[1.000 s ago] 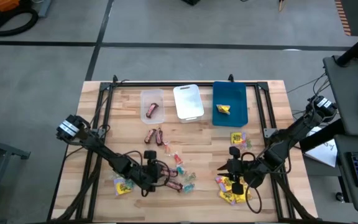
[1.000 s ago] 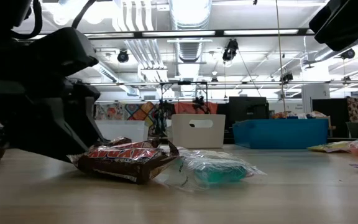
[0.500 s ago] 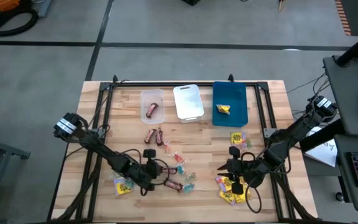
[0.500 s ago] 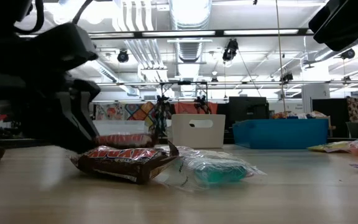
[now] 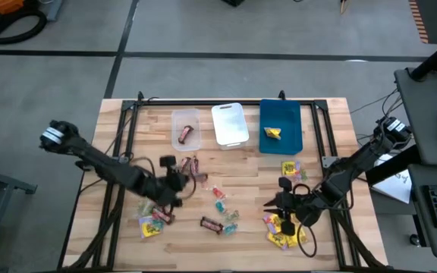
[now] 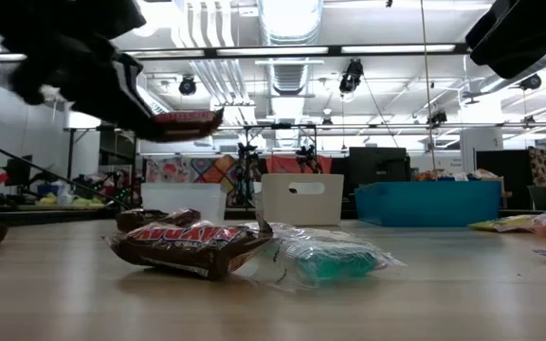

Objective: Sort candy
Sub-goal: Put the bottom center brown candy bar into the transparent bin

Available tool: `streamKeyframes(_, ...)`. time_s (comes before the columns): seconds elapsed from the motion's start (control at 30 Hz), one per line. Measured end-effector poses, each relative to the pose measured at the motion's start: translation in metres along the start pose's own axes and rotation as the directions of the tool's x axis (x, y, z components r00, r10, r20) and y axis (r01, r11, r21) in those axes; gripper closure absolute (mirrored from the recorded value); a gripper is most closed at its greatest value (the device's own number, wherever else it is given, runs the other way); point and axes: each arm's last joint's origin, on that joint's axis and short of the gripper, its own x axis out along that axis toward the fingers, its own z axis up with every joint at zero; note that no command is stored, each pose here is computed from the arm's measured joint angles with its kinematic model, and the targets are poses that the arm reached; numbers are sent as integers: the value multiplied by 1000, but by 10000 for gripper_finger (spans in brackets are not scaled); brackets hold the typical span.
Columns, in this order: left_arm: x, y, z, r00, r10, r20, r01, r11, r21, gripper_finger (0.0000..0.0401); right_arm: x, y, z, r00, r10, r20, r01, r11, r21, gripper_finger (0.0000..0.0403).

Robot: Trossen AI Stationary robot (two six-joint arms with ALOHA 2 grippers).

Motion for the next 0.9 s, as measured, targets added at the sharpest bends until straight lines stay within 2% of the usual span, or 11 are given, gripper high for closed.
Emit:
streamKeyframes(0.1,4,28,7,997,79,-1,-79,996,-30,365,2,-3,2,1000,-12,1,12,1000,8,345)
streamKeyframes(0.27,17,75,9,982,181,-56,-182,983,-10,365,4,-8,4,1000,-29,3,29,999,18,355)
streamKeyframes(0.57,43,158,-9,966,168,-199,-172,985,-1,365,5,-8,5,1000,-29,1,29,999,18,360)
streamKeyframes(0.73,58,198,-28,957,151,-249,-171,984,-58,365,5,-8,5,1000,-29,1,29,999,18,359)
streamKeyframes(0.9,71,224,-40,939,181,-291,-224,967,-122,365,5,-8,5,1000,-29,1,29,999,21,360)
